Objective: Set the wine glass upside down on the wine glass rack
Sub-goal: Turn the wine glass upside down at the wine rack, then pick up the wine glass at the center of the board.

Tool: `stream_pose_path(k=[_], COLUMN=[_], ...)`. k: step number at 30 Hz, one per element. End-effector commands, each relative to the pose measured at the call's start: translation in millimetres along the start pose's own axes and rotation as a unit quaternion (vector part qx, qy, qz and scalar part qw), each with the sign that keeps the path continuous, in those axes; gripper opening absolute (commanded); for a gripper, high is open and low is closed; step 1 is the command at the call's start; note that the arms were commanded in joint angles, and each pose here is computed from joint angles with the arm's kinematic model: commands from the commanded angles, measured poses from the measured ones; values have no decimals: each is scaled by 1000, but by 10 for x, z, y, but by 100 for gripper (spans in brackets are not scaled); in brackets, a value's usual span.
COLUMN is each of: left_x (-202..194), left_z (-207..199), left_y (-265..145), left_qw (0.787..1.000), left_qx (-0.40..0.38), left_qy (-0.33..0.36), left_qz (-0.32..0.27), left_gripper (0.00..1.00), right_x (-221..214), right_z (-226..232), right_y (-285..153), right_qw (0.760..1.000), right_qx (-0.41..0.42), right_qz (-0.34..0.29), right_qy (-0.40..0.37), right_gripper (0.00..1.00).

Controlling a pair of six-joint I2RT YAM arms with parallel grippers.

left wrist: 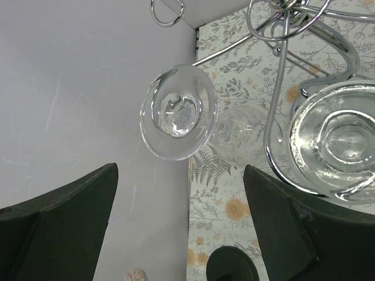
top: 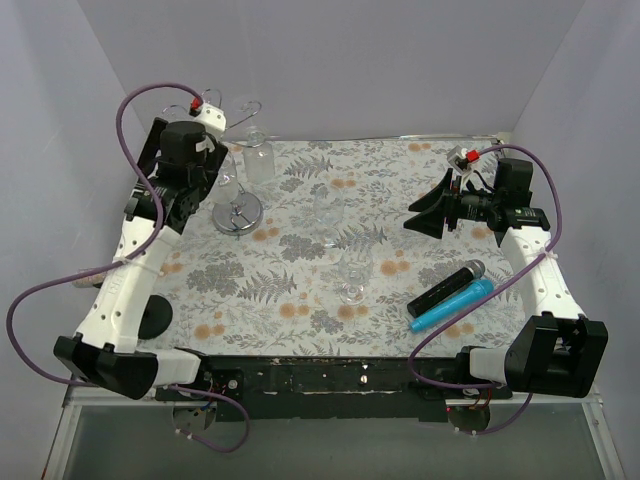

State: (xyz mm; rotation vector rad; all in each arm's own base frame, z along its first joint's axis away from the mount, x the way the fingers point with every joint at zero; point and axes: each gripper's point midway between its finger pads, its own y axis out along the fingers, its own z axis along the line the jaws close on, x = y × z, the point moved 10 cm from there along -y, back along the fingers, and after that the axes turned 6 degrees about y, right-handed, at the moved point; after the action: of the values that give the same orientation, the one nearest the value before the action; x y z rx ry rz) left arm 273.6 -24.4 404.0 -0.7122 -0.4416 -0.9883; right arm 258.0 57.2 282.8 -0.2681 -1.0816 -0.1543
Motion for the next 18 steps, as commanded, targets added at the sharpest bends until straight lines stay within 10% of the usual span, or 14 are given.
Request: stream_pose_path(k=[1, 18], left_x=[-52, -257], left_z=[168, 519], left_y=[-291, -1150], left_qw=[998, 957], left_qx=[6, -48], left_qy=[-60, -235], left_qz=[-28, -162], left_gripper=[91, 98], right_x=[9, -9], right_z=[-2, -56], right_y=[-20, -28], right_qw=[1000, 999], right_qx=[-6, -29], right_qz=[-4, 4], right_qy=[-17, -29], right_gripper=[74, 74])
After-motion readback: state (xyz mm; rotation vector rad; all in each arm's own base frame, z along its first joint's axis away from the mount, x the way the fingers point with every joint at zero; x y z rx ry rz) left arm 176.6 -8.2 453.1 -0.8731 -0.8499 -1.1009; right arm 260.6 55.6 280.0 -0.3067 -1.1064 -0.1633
